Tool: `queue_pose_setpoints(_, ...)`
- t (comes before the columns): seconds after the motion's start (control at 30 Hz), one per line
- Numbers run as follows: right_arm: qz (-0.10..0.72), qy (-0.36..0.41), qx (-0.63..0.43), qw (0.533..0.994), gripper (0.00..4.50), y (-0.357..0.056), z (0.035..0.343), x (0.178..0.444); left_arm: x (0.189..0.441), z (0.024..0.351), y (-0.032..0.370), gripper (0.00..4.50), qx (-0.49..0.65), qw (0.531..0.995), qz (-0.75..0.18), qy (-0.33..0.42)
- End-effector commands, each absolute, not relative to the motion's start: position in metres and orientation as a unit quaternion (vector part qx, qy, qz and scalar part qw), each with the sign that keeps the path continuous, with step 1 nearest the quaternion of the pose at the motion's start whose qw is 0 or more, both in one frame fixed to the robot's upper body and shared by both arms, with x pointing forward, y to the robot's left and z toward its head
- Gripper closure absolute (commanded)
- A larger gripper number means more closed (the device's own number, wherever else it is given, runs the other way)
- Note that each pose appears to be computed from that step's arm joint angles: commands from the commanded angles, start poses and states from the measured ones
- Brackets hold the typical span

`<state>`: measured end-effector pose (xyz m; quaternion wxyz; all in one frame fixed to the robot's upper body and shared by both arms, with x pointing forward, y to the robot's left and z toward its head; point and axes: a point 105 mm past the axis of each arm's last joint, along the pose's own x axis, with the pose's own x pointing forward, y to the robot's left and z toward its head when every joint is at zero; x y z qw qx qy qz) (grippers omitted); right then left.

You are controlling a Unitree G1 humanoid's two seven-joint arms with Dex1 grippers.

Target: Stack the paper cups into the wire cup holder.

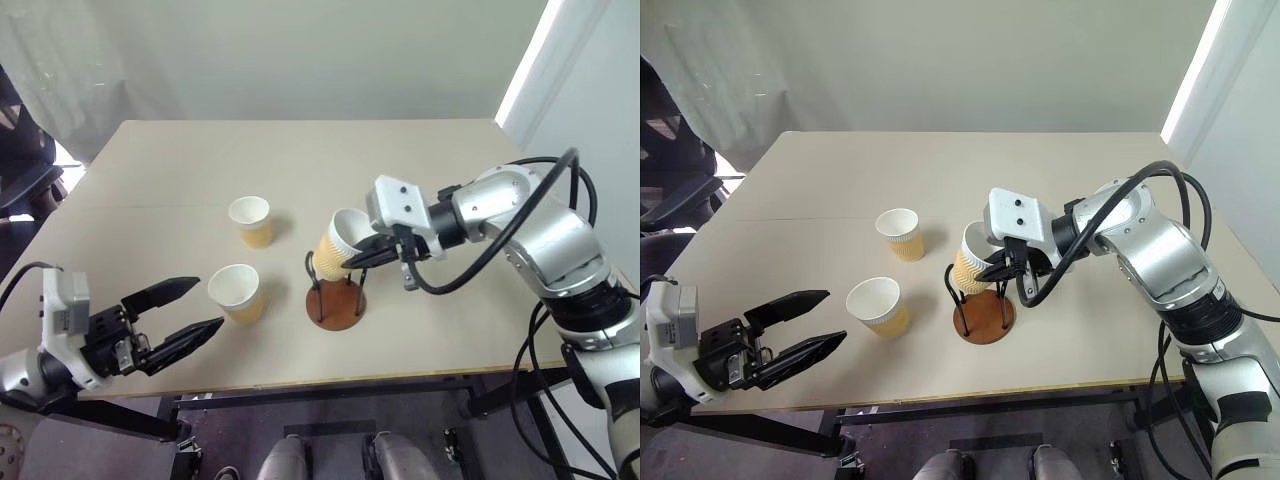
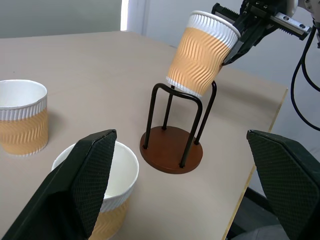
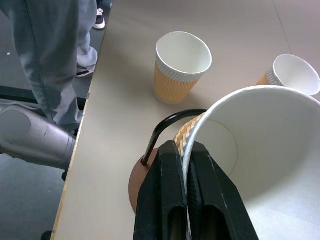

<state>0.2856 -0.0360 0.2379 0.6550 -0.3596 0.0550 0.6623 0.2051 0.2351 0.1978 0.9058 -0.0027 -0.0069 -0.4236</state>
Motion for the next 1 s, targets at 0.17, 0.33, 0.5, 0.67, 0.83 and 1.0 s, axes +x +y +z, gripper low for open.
queue_pose_setpoints(0.17,0.662,0.034,-0.373,0.649,4.46,-0.03,0.242,0.283,0.205,0.204,0.231,0.0,0.02,0.904,-0.426,-0.011)
queue_pose_setpoints(0.33,0.664,0.034,-0.371,0.648,4.46,-0.028,0.241,0.282,0.205,0.204,0.231,0.0,0.02,0.905,-0.425,-0.007)
queue_pose_setpoints(0.5,0.664,0.036,-0.37,0.649,3.22,-0.028,0.24,0.282,0.206,0.204,0.231,0.0,0.02,0.906,-0.424,-0.004)
queue_pose_setpoints(0.67,0.663,0.037,-0.371,0.649,1.55,-0.028,0.239,0.282,0.207,0.204,0.231,0.0,0.021,0.906,-0.424,-0.003)
queue_pose_setpoints(0.83,0.656,0.012,-0.372,0.657,1.21,-0.036,0.258,0.286,0.21,0.215,0.237,0.0,0.041,0.906,-0.422,-0.006)
queue_pose_setpoints(1.0,0.65,-0.032,-0.341,0.679,1.21,-0.061,0.295,0.29,0.218,0.227,0.232,0.0,0.072,0.884,-0.459,0.055)
